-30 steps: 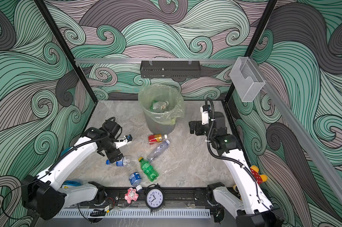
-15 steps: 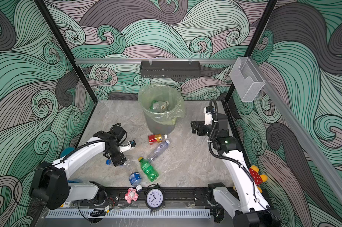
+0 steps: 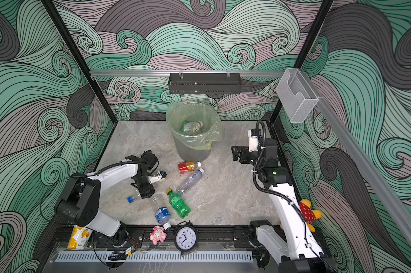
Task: Throw the plastic bottles in the bin
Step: Pick up the plastic bottle from the bottom-left of the table.
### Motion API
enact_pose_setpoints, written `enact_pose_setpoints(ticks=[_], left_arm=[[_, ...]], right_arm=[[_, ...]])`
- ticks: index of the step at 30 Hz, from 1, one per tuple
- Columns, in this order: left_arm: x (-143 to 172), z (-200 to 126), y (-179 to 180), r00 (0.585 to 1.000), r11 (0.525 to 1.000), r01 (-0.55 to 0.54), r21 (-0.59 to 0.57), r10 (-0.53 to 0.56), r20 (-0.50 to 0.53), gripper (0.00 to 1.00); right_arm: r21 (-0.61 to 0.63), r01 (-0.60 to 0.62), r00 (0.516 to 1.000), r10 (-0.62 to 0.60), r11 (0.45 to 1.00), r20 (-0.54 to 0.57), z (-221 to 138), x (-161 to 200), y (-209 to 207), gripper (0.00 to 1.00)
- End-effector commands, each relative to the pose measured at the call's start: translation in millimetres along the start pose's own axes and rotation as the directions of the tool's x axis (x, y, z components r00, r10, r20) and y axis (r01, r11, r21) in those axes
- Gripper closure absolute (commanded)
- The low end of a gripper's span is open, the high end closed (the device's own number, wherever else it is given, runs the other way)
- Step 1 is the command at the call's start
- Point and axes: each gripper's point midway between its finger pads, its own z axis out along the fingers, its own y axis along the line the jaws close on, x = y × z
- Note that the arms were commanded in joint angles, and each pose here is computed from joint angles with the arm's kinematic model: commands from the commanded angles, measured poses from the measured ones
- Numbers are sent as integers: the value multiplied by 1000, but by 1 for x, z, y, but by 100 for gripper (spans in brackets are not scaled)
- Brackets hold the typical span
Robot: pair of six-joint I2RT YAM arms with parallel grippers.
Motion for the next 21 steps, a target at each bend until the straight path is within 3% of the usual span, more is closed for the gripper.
enact_pose_setpoints(ticks=[1, 5, 11, 16, 19, 21], left_arm=[[-4, 1, 8, 999, 1000, 19, -15, -19, -49, 25], [-4, 0, 16, 997, 999, 23, -42, -26, -72, 40], [-9, -14, 25, 998, 993, 56, -102, -57, -11, 44], [-18, -50, 41, 979, 971, 171, -165, -149, 135, 44], [-20, -79, 51, 944, 949, 255, -187, -203, 261, 44], [-19, -101, 58, 899, 924, 328, -197, -242, 365, 44]], right_arm=[[-10, -8, 1000, 8, 1000, 13, -4, 1, 0, 3], [2, 6, 1000, -6, 1000, 11, -10, 3, -2, 3], [9, 0, 1000, 0, 1000, 9, -11, 4, -5, 3], [-30, -16, 999, 16, 999, -28, -1, 11, -1, 4], [-50, -27, 998, 25, 998, -53, 4, 16, 1, 5], [-47, -36, 997, 33, 998, -68, 6, 19, 0, 5]])
